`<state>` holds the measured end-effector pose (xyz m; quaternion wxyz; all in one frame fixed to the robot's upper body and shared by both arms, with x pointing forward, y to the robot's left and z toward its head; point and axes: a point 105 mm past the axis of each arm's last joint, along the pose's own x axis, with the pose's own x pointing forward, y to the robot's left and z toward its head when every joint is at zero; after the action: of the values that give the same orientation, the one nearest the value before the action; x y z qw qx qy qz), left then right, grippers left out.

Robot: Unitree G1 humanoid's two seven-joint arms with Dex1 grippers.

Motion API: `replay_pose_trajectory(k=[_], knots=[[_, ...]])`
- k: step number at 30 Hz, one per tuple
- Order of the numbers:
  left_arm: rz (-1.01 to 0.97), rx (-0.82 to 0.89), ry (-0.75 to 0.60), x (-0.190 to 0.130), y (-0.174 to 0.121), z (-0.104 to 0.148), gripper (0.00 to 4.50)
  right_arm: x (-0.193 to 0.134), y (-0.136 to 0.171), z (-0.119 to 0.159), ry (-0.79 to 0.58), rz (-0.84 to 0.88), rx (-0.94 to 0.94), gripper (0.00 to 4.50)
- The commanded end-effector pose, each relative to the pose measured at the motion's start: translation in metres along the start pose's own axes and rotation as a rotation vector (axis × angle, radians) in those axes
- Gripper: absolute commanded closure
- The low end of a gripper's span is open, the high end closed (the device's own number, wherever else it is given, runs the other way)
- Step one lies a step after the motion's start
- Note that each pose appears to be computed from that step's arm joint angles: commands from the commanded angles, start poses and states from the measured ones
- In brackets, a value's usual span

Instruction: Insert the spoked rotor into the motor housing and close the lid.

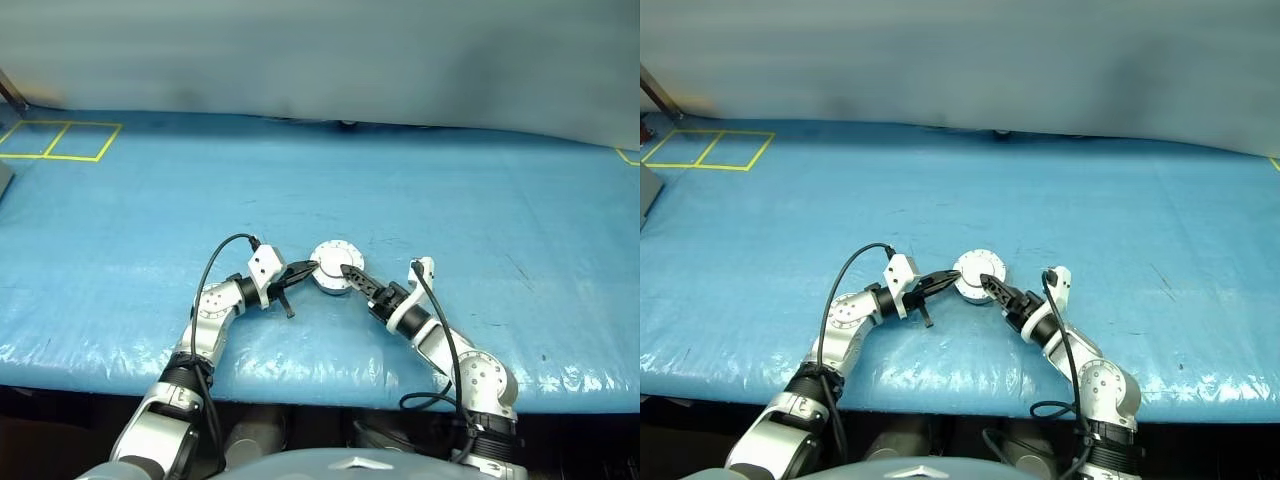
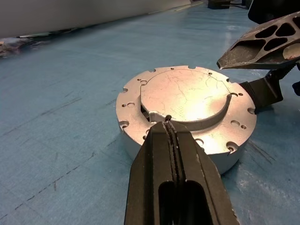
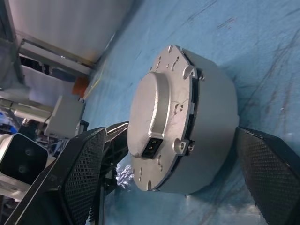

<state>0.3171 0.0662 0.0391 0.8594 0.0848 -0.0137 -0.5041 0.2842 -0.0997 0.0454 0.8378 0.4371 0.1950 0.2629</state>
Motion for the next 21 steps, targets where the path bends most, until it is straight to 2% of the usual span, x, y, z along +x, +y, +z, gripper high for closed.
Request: replay_pose_trajectory(k=[1, 3, 7, 11, 13, 16, 17, 21], knots=[[-0.027, -0.009, 0.057, -0.002, -0.008, -0.013, 4.5, 0.004, 0.01, 0.006, -0.029, 0.064, 0.031, 0.21], [-0.026, -0.009, 0.059, -0.003, -0.008, -0.014, 4.5, 0.004, 0.012, 0.008, -0.047, 0.08, 0.057, 0.65], [-0.029, -0.009, 0.064, -0.003, -0.01, -0.015, 4.5, 0.003, 0.014, 0.011, -0.078, 0.11, 0.101, 1.96], [-0.033, -0.011, 0.067, -0.003, -0.012, -0.017, 4.5, 0.003, 0.013, 0.01, -0.078, 0.108, 0.117, 1.96], [-0.035, -0.012, 0.067, -0.003, -0.013, -0.017, 4.5, 0.003, 0.012, 0.007, -0.063, 0.1, 0.12, 2.3], [-0.038, -0.012, 0.068, -0.003, -0.013, -0.017, 4.5, 0.003, 0.009, 0.004, -0.047, 0.082, 0.113, 3.21], [-0.039, -0.016, 0.067, -0.003, -0.013, -0.017, 4.5, 0.004, 0.006, 0.002, -0.037, 0.059, 0.102, 3.34], [-0.032, -0.067, 0.046, -0.002, -0.011, -0.014, 4.5, 0.005, 0.001, -0.002, -0.017, 0.029, 0.08, 3.34]])
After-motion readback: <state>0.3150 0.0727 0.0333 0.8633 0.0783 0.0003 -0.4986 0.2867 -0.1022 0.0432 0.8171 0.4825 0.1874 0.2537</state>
